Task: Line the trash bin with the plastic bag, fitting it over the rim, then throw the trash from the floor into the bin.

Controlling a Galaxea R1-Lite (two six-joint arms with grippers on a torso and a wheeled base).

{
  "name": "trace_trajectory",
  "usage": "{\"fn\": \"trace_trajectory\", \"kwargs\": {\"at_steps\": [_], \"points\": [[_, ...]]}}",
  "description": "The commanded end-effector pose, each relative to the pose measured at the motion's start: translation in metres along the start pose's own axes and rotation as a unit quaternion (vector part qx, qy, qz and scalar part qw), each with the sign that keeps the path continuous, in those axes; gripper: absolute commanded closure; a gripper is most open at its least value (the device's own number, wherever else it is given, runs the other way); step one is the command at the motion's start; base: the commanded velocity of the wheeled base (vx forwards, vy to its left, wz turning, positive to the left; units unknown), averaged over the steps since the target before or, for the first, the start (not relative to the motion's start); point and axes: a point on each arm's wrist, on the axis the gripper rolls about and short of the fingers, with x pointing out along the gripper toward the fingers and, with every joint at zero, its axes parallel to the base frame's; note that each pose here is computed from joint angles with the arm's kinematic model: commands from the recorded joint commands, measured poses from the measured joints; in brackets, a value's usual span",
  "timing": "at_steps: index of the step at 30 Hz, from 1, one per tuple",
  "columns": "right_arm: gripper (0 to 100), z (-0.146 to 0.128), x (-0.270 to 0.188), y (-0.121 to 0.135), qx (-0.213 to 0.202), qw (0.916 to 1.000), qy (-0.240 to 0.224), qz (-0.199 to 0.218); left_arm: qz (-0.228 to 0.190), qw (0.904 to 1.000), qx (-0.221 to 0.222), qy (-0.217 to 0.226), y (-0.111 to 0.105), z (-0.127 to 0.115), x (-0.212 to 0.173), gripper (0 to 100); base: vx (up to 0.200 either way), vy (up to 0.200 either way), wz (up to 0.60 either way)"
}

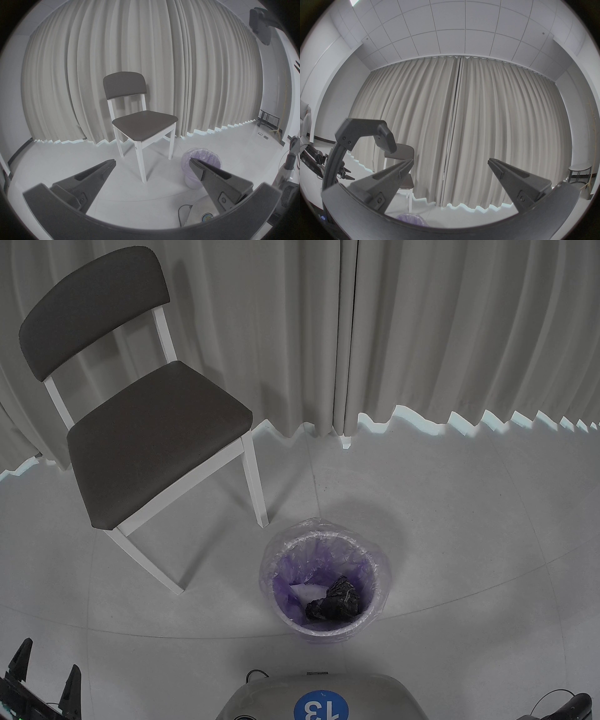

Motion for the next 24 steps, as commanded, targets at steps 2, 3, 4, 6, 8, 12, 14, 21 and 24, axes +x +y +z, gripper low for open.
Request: {"fn": "trace_trajectory", "kwargs": {"at_steps": [2,3,4,6,8,12,14,21,24], "points": [[0,-0.045,0.036,-0.006,0.062,0.9926,0.105,0.009,0.005,1.0000,-0.005,0.002,0.000,-0.005,0.000,0,0.000,0.000,0.00],[0,-0.055,0.042,-0.007,0.082,0.9890,0.122,0.011,0.007,0.9999,-0.010,0.002,0.000,-0.005,0.000,0,0.000,0.000,0.00],[0,-0.063,0.048,-0.008,0.100,0.9853,0.138,0.016,0.010,0.9998,-0.016,0.002,0.000,-0.005,0.000,0,0.000,0.000,0.00],[0,-0.079,0.055,-0.007,0.130,0.9772,0.165,0.029,0.019,0.9995,-0.026,0.004,0.001,-0.006,0.000,0,0.000,0.000,0.00],[0,-0.087,0.058,-0.007,0.141,0.9733,0.179,0.032,0.020,0.9995,-0.025,0.003,0.001,-0.005,0.000,0,0.000,0.000,0.00],[0,-0.126,0.064,-0.005,0.173,0.9593,0.222,0.025,0.020,0.9995,-0.024,0.003,0.001,-0.005,0.000,0,0.000,0.000,0.00],[0,-0.142,0.064,-0.004,0.188,0.9543,0.231,0.023,0.020,0.9995,-0.024,0.003,0.001,-0.005,0.000,0,0.000,0.000,0.00],[0,-0.187,0.047,0.004,0.202,0.9447,0.258,0.013,0.020,0.9995,-0.026,0.003,0.001,-0.005,0.000,0,0.000,0.000,0.00],[0,-0.199,0.043,0.006,0.192,0.9450,0.264,0.010,0.020,0.9995,-0.026,0.003,0.001,-0.005,0.000,0,0.000,0.000,0.00]]}}
